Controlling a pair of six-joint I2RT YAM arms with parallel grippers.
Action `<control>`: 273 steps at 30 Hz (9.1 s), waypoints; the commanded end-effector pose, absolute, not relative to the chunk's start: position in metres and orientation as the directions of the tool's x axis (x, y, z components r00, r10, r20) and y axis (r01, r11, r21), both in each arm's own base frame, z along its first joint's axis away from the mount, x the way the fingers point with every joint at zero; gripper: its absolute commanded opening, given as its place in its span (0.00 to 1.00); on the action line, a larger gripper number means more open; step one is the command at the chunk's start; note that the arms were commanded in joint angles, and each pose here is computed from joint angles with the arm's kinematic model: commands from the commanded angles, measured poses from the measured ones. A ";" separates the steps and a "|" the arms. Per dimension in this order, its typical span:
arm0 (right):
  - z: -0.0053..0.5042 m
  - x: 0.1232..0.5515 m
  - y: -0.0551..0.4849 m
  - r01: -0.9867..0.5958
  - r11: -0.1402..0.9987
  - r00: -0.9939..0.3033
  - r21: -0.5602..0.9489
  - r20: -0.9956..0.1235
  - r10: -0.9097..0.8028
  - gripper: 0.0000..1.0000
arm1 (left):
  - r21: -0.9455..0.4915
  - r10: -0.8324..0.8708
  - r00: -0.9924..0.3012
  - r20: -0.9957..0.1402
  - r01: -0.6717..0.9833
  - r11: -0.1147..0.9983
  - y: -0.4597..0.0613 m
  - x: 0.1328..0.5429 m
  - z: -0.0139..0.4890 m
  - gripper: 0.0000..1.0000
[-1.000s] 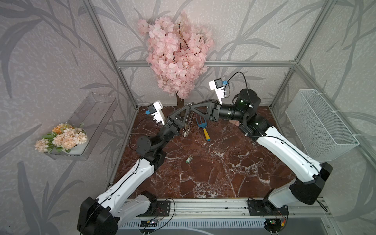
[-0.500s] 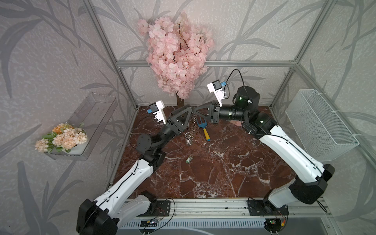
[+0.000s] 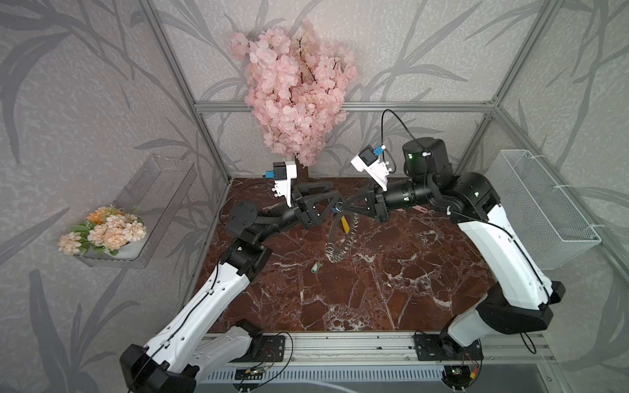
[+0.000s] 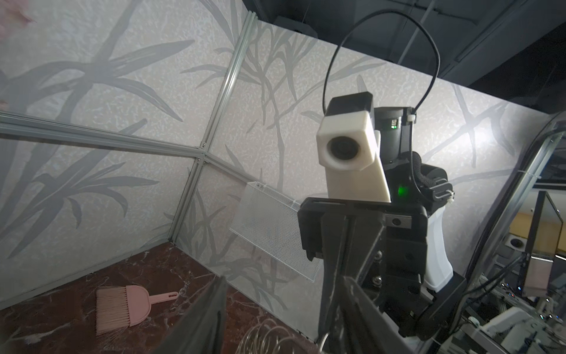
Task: Attach keys to a key ring
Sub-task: Adjust the keyring, then pick up the key from the center of the board, then insert the key onto the keyring.
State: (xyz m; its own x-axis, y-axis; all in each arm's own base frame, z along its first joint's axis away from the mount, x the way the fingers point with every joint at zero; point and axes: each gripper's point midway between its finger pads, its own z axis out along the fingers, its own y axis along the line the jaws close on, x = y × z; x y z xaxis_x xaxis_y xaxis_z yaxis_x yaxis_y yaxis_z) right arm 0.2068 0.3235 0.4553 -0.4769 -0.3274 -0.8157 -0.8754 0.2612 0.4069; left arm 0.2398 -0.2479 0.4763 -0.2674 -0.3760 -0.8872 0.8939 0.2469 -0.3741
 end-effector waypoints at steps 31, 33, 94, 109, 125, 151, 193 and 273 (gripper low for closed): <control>0.421 0.169 0.305 -0.851 0.204 -0.519 0.484 -0.718 -0.464 0.00 | -0.347 0.005 -0.348 -0.938 0.935 -0.075 -0.265 0.190 0.407 0.48; 0.423 0.168 0.305 -0.852 0.196 -0.517 0.485 -0.720 -0.463 0.00 | -0.346 0.007 -0.346 -0.938 0.935 -0.084 -0.264 0.187 0.407 0.44; 0.484 0.217 0.295 -0.832 0.173 -0.531 0.528 -0.847 0.027 0.59 | -0.288 -0.259 -0.267 -0.928 0.956 0.047 -0.256 0.194 0.457 0.00; 0.447 0.250 0.293 -0.758 0.298 -0.572 0.580 -0.811 0.121 0.55 | -0.264 -0.486 -0.084 -0.870 0.911 0.316 -0.223 0.229 0.484 0.00; 0.235 0.291 0.334 -0.517 0.698 -0.754 0.496 -0.650 -0.097 0.43 | -0.358 -0.565 0.114 -0.817 0.669 0.652 -0.163 0.275 0.487 0.00; 0.048 0.290 0.405 -0.663 0.686 -0.745 0.300 -0.359 -0.563 0.42 | -0.371 -0.528 0.106 -0.842 0.596 0.712 -0.149 0.273 0.463 0.00; 0.029 0.287 0.422 -0.707 0.641 -0.707 0.299 -0.300 -0.641 0.25 | -0.381 -0.523 0.084 -0.848 0.591 0.712 -0.151 0.278 0.458 0.00; 0.479 0.257 0.341 -0.842 0.506 -0.261 0.187 -0.962 -0.079 0.00 | 0.035 -0.218 0.269 -0.938 0.700 0.714 -0.201 0.245 0.487 0.00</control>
